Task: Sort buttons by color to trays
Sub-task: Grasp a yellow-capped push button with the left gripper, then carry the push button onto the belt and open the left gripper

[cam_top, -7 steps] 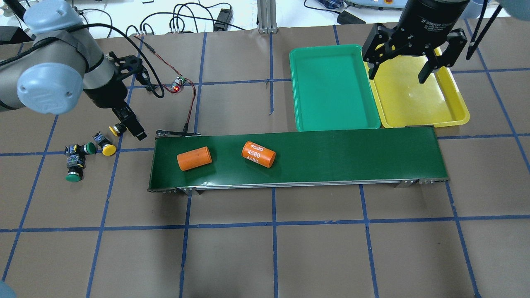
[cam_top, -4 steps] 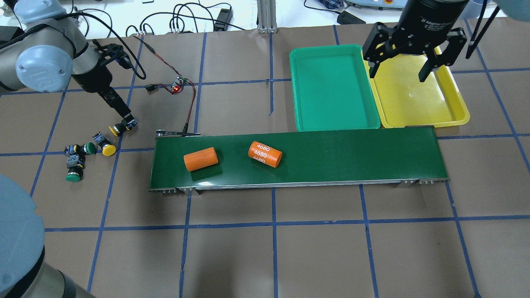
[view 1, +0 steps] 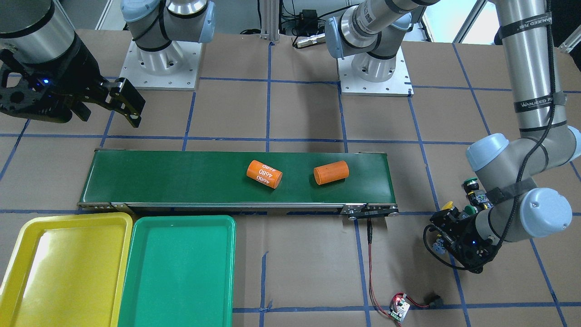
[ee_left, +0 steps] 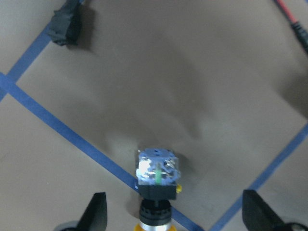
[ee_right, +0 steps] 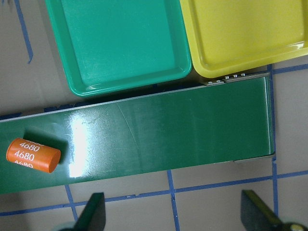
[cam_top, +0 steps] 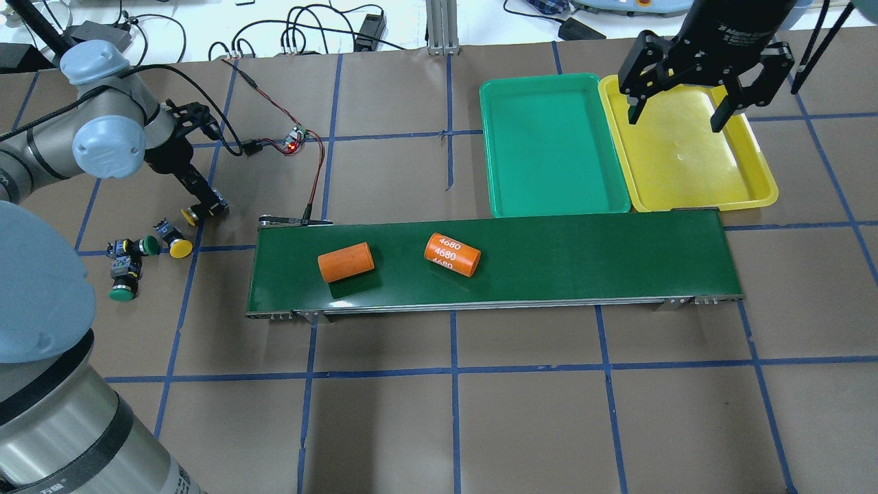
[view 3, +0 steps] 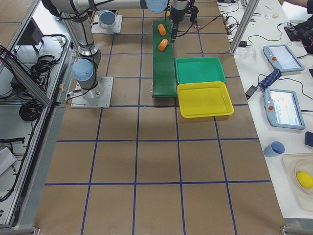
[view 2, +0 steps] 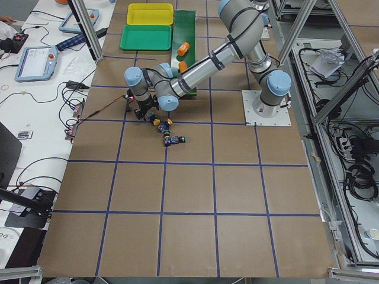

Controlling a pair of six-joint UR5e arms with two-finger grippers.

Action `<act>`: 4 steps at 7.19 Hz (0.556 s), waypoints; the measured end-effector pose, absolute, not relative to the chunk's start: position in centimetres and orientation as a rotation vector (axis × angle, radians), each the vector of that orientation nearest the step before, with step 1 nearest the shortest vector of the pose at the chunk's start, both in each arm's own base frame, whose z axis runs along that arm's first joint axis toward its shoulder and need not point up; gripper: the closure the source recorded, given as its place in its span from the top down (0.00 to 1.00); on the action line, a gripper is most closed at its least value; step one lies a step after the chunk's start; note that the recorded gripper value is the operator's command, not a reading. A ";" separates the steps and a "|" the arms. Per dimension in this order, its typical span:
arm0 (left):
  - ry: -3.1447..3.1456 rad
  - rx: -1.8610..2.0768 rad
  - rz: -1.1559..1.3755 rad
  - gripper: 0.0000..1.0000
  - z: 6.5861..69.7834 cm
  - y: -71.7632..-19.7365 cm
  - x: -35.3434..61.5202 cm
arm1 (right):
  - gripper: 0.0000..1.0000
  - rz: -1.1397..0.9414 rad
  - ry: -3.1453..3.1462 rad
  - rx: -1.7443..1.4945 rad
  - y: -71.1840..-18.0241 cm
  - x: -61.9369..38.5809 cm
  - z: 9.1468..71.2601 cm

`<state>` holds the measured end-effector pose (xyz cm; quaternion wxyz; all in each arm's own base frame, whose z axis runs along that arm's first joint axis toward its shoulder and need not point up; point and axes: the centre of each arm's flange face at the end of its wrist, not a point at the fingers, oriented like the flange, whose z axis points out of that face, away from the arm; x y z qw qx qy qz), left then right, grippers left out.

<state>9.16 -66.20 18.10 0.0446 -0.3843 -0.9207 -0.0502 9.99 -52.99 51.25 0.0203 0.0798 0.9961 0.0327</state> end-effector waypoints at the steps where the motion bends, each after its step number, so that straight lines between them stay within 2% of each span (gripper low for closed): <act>1: -2.821 -1.140 -0.173 0.05 17.3 -66.1 9.1 | 1.00 0.101 3.087 0.255 -53.0 9.8 51.3; 2: -2.825 -1.125 -0.182 0.00 17.0 -66.0 9.1 | 1.00 0.098 3.090 0.256 -53.0 9.7 51.3; 4: -2.835 -1.134 -0.175 0.00 17.7 -66.0 8.7 | 1.00 0.095 3.092 0.256 -53.0 9.6 51.3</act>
